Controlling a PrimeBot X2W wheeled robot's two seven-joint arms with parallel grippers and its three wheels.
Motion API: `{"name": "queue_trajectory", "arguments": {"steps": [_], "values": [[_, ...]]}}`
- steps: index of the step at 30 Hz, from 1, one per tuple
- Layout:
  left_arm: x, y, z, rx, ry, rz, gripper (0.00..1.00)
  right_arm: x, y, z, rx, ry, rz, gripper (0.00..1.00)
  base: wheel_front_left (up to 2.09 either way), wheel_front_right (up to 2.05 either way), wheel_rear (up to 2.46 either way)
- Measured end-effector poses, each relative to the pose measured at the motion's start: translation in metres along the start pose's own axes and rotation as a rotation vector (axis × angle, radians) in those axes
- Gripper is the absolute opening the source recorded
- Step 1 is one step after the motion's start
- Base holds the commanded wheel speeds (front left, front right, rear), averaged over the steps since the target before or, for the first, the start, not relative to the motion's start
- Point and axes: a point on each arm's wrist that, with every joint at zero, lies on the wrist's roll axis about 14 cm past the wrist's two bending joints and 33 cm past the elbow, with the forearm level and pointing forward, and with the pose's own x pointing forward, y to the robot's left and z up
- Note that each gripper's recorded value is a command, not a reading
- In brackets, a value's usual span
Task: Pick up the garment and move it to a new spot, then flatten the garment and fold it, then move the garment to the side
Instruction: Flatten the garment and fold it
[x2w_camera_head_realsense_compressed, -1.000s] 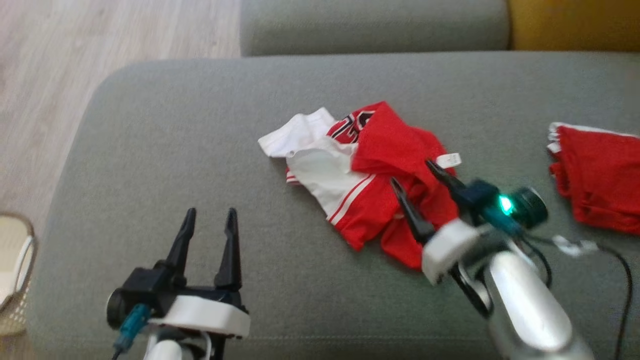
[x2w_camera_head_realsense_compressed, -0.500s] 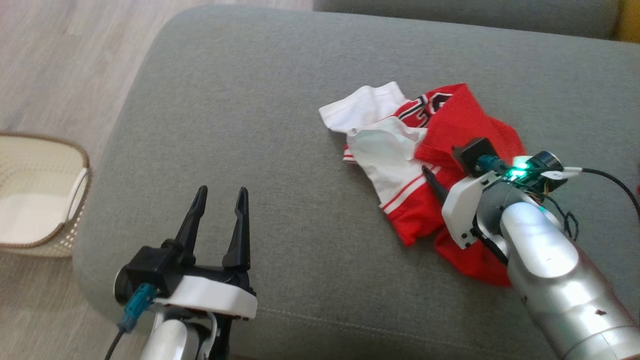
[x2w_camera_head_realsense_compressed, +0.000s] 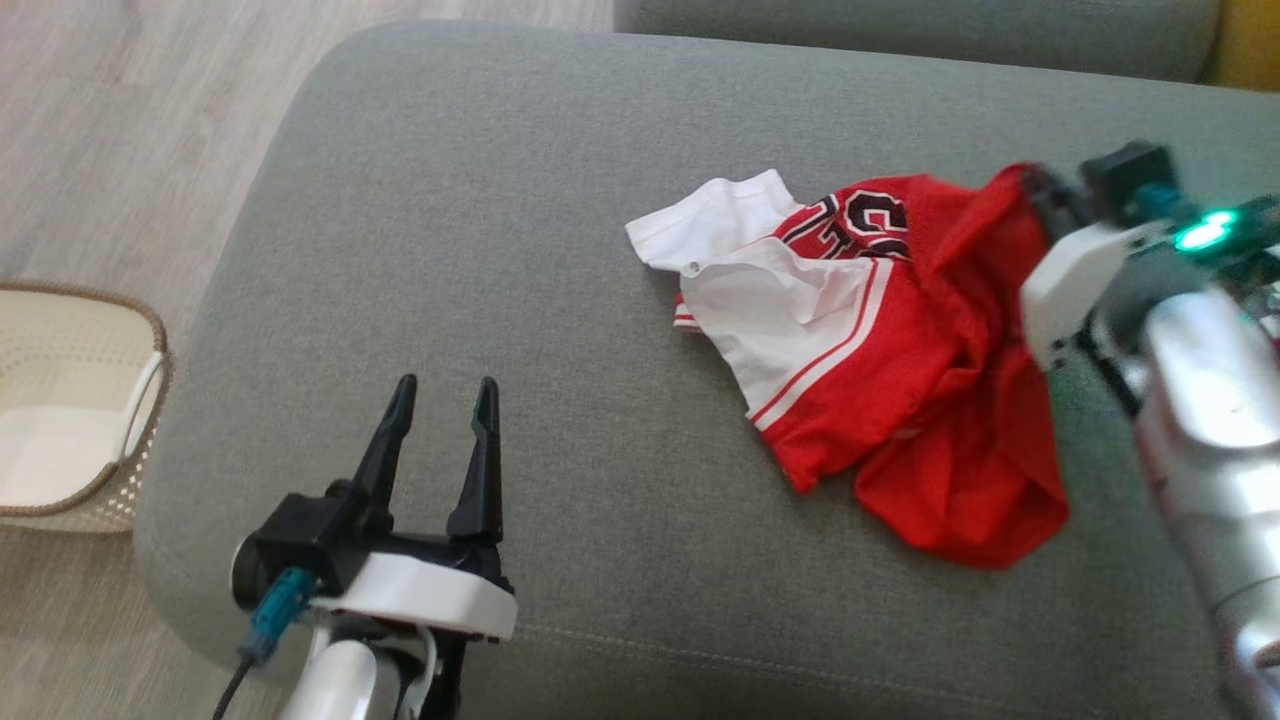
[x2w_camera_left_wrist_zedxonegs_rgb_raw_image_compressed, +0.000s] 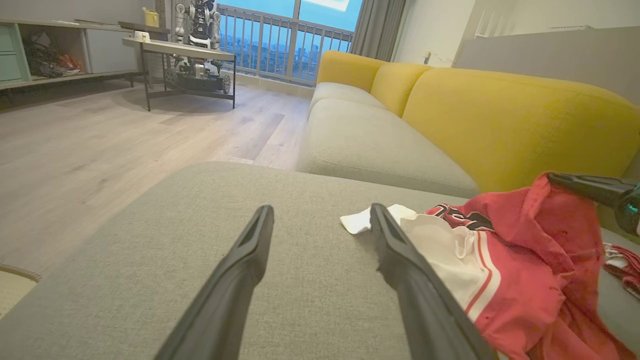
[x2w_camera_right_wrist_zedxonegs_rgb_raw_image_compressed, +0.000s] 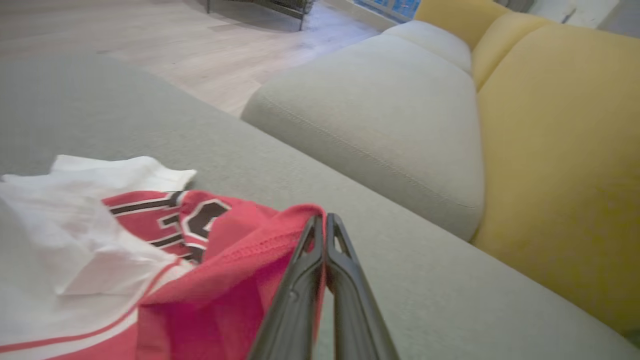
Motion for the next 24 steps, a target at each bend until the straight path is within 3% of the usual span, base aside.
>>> {"name": "queue_trajectory", "arguments": {"steps": [7,13,17,18,19,20,24], "values": [[0.003,-0.008,-0.003,-0.005,0.009,-0.023,1.00,0.000,-0.064,0.023,-0.049,-0.036,-0.125,0.00,0.00,0.00,0.00],[0.005,-0.007,-0.011,-0.004,0.035,-0.027,1.00,0.005,-0.145,0.073,-0.067,-0.138,-0.295,0.00,0.00,0.00,0.00],[0.013,-0.004,-0.014,-0.001,0.044,-0.018,1.00,0.023,-0.155,0.079,-0.101,-0.139,-0.316,0.00,0.00,0.00,0.00],[0.014,-0.003,-0.016,0.000,0.050,-0.014,1.00,0.027,-0.154,0.071,-0.112,-0.118,-0.313,0.12,0.00,0.00,0.00],[0.015,-0.002,-0.018,0.002,0.056,-0.011,1.00,0.031,-0.153,0.063,-0.122,-0.093,-0.310,0.89,0.00,0.00,0.00],[0.016,-0.001,-0.020,0.004,0.059,-0.009,1.00,0.034,-0.154,0.054,-0.125,-0.067,-0.310,1.00,0.00,0.00,0.00],[0.024,0.001,-0.020,0.012,0.058,-0.007,1.00,0.042,-0.149,0.015,-0.063,0.063,-0.306,1.00,0.00,0.00,0.00]]}}
